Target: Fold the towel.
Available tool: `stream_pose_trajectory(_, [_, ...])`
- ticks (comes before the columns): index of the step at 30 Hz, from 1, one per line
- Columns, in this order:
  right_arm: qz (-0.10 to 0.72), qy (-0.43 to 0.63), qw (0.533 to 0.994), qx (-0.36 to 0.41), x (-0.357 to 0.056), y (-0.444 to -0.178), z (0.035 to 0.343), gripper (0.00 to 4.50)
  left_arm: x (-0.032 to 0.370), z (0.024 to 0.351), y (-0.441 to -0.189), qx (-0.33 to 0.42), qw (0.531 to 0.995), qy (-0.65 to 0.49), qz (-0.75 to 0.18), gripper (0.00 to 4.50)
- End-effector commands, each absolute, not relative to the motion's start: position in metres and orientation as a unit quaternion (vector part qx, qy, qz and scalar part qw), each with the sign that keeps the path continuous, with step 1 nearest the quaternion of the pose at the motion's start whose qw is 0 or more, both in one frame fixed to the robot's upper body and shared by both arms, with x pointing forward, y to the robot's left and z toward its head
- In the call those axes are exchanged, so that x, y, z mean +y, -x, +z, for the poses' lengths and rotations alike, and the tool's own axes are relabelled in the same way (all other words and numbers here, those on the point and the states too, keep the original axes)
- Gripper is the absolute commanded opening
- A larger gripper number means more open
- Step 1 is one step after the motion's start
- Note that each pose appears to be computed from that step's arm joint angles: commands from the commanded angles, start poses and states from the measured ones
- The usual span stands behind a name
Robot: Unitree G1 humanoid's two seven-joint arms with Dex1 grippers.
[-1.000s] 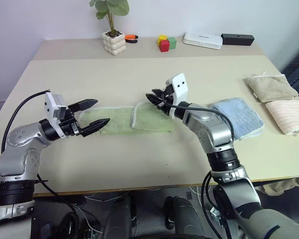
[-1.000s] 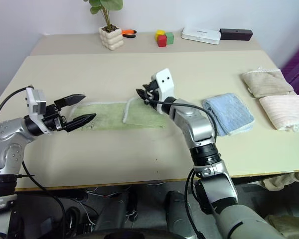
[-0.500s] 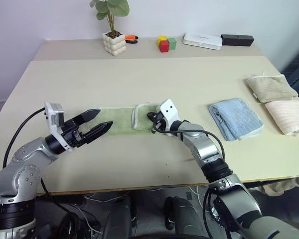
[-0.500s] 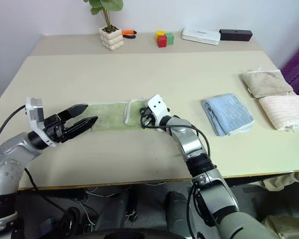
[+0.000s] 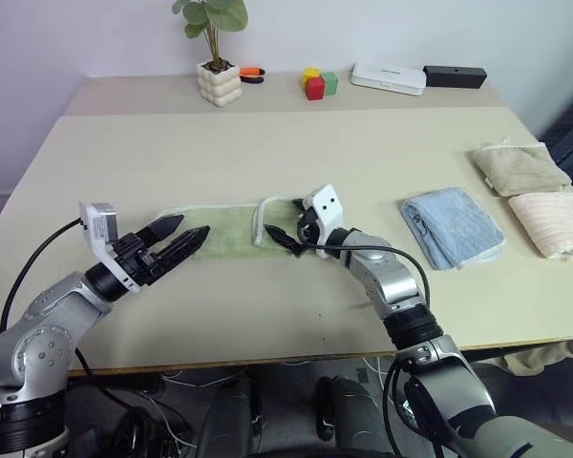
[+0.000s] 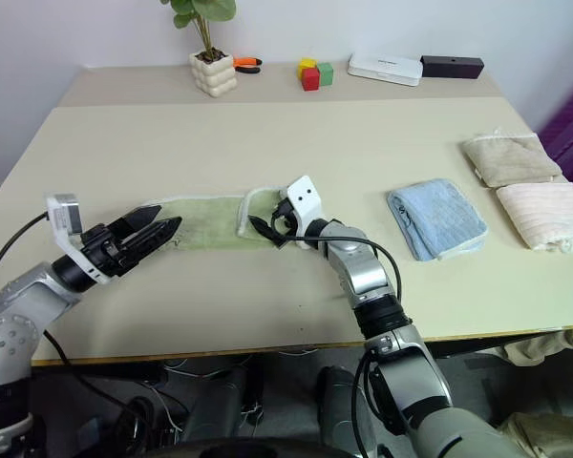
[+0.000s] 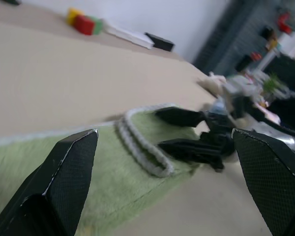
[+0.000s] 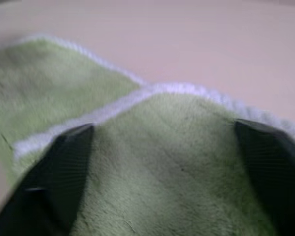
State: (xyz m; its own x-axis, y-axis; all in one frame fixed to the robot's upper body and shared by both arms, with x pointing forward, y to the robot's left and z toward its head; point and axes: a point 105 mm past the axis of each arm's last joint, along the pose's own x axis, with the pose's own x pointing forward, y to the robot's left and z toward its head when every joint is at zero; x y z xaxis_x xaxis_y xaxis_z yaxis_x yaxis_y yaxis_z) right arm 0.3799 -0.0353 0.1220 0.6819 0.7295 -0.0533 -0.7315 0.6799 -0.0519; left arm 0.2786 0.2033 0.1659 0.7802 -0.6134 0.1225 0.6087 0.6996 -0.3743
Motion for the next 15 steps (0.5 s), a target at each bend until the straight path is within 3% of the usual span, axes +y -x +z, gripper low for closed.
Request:
stream_pose_trajectory(1, [0.410,0.031,0.911,-0.035,-0.039,-0.376,0.151,4.44,0.203,0.170,-0.268,0.006,0.919,0.241,-0.313,4.50])
stream_pose_trajectory(6, [0.500,0.053,0.859,-0.095,-0.053,-0.348,0.202,4.44,0.205,0.161,-0.251,0.004,0.927,0.282,-0.248,4.50])
stream_pose_trajectory(10, [0.551,0.128,0.821,-0.082,-0.066,-0.329,0.204,4.44,0.206,0.150,-0.240,0.014,0.915,0.351,-0.199,4.50])
stream_pose_trajectory(15, [0.568,0.153,0.805,-0.076,-0.071,-0.321,0.206,4.44,0.215,0.128,-0.231,0.046,0.889,0.435,-0.134,4.50])
